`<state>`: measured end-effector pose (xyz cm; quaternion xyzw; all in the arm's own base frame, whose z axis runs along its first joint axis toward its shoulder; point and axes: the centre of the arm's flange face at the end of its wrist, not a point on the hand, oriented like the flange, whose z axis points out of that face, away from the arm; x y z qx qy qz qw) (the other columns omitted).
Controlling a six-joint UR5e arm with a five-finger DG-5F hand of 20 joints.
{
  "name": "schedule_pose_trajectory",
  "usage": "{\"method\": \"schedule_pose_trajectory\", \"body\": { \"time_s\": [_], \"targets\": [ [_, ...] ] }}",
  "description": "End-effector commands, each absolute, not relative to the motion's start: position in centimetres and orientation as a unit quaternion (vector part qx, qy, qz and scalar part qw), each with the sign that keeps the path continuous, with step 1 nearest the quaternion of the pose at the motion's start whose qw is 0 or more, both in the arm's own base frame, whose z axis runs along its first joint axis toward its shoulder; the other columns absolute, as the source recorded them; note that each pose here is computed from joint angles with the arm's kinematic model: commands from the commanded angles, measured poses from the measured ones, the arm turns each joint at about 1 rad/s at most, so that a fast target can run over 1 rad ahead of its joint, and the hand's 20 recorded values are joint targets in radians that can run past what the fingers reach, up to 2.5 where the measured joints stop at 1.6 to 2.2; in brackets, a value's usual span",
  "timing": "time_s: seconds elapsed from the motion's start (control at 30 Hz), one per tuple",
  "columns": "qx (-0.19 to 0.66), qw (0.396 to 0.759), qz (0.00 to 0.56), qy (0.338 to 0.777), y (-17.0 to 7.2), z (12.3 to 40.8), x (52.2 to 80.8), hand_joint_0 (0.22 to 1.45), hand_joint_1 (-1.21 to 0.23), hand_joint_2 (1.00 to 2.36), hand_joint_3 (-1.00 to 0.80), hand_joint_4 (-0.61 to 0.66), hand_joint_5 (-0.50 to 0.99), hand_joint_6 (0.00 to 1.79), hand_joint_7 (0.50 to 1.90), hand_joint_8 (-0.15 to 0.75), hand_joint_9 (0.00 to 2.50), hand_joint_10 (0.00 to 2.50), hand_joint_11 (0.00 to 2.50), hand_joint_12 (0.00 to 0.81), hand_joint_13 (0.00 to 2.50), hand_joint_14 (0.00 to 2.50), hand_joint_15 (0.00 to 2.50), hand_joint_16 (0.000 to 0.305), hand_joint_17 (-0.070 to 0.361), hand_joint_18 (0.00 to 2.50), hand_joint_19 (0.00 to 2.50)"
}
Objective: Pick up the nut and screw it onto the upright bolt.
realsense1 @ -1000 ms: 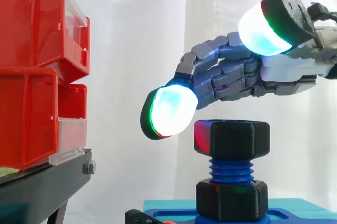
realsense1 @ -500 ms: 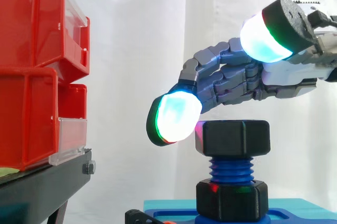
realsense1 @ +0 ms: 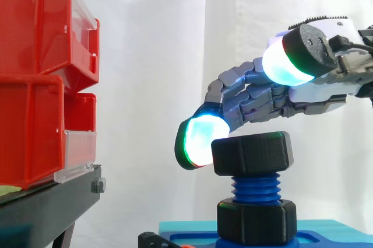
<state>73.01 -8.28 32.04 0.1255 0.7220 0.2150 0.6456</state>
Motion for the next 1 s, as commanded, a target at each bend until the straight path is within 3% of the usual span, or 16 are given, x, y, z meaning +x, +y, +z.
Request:
{"method": "schedule_pose_trajectory", "body": {
  "time_s": [0.0, 0.23, 0.4, 0.6, 0.67, 0.97],
  "targets": [
    [0.127, 0.647, 0.215, 0.72, -8.7, 32.1, 73.0, 0.47, -0.28, 1.0, -0.5, 0.22, -0.17, 0.5, 0.8, 0.231, 0.31, 0.0, 0.0, 0.283, 0.22, 0.0, 0.0, 0.032, 0.071, 0.0, 0.0],
    [0.127, 0.652, 0.214, 0.716, -9.0, 32.2, 73.1, 0.47, -0.28, 1.0, -0.5, 0.23, -0.17, 0.5, 0.8, 0.234, 0.32, 0.0, 0.0, 0.282, 0.23, 0.0, 0.0, 0.031, 0.071, 0.0, 0.0],
    [0.125, 0.656, 0.218, 0.712, -8.6, 32.4, 73.3, 0.47, -0.21, 1.0, -0.5, 0.21, -0.17, 0.5, 0.7, 0.214, 0.32, 0.0, 0.0, 0.28, 0.23, 0.0, 0.0, 0.032, 0.072, 0.0, 0.0],
    [0.116, 0.664, 0.227, 0.704, -6.9, 32.7, 73.7, 0.47, -0.15, 1.0, -0.5, 0.19, -0.18, 0.5, 0.64, 0.197, 0.29, 0.0, 0.0, 0.277, 0.19, 0.0, 0.0, 0.034, 0.076, 0.0, 0.0],
    [0.113, 0.663, 0.229, 0.704, -6.4, 32.8, 73.8, 0.48, -0.11, 1.0, -0.5, 0.14, -0.17, 0.5, 0.59, 0.141, 0.28, 0.0, 0.0, 0.265, 0.17, 0.0, 0.0, 0.034, 0.076, 0.0, 0.0],
    [0.11, 0.655, 0.232, 0.71, -5.4, 32.4, 73.7, 0.48, -0.08, 1.0, -0.5, 0.12, -0.17, 0.5, 0.57, 0.123, 0.27, 0.0, 0.0, 0.256, 0.15, 0.0, 0.0, 0.033, 0.075, 0.0, 0.0]
  ]
}}
